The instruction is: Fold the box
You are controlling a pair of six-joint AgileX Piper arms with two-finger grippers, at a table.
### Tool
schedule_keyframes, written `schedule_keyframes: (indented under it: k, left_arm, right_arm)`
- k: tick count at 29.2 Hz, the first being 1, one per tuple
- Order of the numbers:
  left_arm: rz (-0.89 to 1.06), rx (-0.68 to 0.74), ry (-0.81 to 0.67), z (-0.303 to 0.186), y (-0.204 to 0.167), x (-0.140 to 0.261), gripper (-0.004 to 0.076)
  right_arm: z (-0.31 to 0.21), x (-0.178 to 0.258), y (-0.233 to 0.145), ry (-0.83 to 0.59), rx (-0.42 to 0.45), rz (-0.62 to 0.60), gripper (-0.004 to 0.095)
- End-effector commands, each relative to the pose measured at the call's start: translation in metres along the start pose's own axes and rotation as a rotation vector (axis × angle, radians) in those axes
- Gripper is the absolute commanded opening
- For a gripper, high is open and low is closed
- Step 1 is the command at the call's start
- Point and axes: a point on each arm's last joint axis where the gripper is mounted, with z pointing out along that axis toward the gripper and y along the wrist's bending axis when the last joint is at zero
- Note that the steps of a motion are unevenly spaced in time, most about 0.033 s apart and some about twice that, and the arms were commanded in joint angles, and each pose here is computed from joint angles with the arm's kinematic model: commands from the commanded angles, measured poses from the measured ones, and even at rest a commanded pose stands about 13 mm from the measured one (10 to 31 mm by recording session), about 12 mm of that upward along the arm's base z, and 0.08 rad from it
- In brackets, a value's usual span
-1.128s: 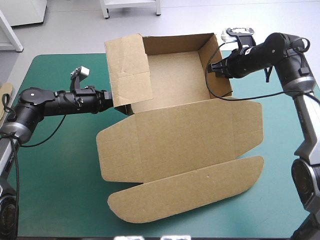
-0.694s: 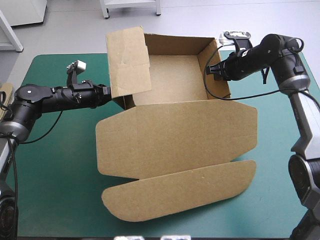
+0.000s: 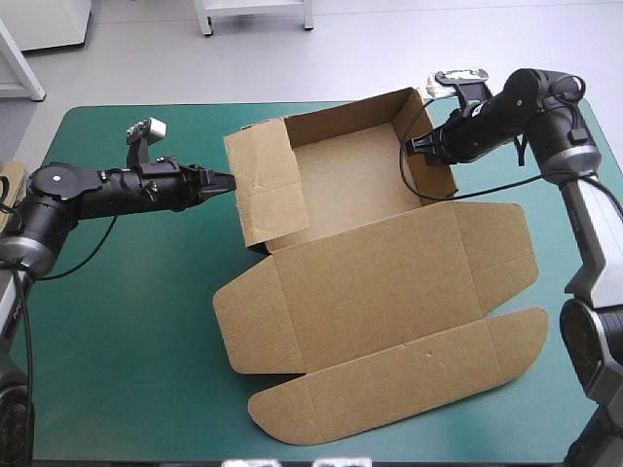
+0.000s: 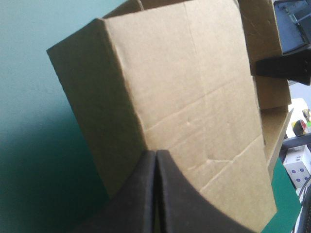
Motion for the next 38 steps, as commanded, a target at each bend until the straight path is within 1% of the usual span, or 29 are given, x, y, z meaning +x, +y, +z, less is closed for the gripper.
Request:
schedule_keyframes:
  k: [1,3,8,11,14,18,19,22,25,27,31,35,38]
  left_arm:
    - [0.014,0.059,-0.077,-0.014,-0.023,-0.010,-0.0008]
    - [0.006,0.070,-0.084,-0.014,-0.024,-0.010,-0.0008]
    - [-0.012,0.185,-0.122,-0.017,-0.037,-0.015,-0.0008]
    - [0.015,0.222,-0.105,-0.022,-0.046,-0.018,-0.0008]
    - [0.037,0.265,-0.133,-0.028,-0.056,-0.022,-0.0009]
    - [0.094,0.257,-0.159,-0.037,-0.068,-0.030,-0.0008]
    - [0.108,0.246,-0.160,-0.039,-0.069,-0.032,-0.0008]
    - [0.143,0.140,-0.170,-0.041,-0.066,-0.037,-0.0008]
    - [0.167,0.033,-0.174,-0.045,-0.059,-0.040,-0.0008]
    - [0.157,0.003,-0.206,-0.052,-0.052,-0.045,-0.0008]
    - [0.108,-0.115,-0.308,-0.082,-0.022,-0.056,-0.0008]
    - [0.038,-0.231,-0.356,-0.117,0.016,-0.059,-0.0008]
    - [-0.021,-0.253,-0.364,-0.135,0.041,-0.058,-0.0008]
  right_arm:
    - [-0.033,-0.008,0.013,-0.130,-0.048,0.001,-0.0013]
    - [-0.033,-0.008,0.013,-0.130,-0.050,-0.001,-0.0013]
    - [-0.033,-0.008,0.012,-0.134,-0.035,-0.006,-0.0013]
    - [-0.033,-0.009,0.010,-0.140,-0.012,-0.009,-0.0013]
    - [-0.028,-0.009,0.007,-0.132,0.000,-0.003,-0.0013]
    - [-0.020,-0.010,0.005,-0.116,-0.002,0.008,-0.0013]
    - [-0.020,-0.010,0.005,-0.117,-0.002,0.008,-0.0013]
    - [-0.028,-0.012,0.007,-0.141,0.003,-0.006,-0.0013]
    - [-0.042,-0.012,0.007,-0.163,0.051,-0.030,-0.0013]
    - [-0.051,-0.011,0.006,-0.169,0.067,-0.029,-0.0013]
    - [-0.073,-0.009,0.005,-0.221,0.026,-0.006,-0.0013]
    - [-0.100,-0.007,0.005,-0.303,-0.019,-0.001,-0.0013]
    - [-0.122,-0.004,0.005,-0.362,-0.064,0.000,-0.0013]
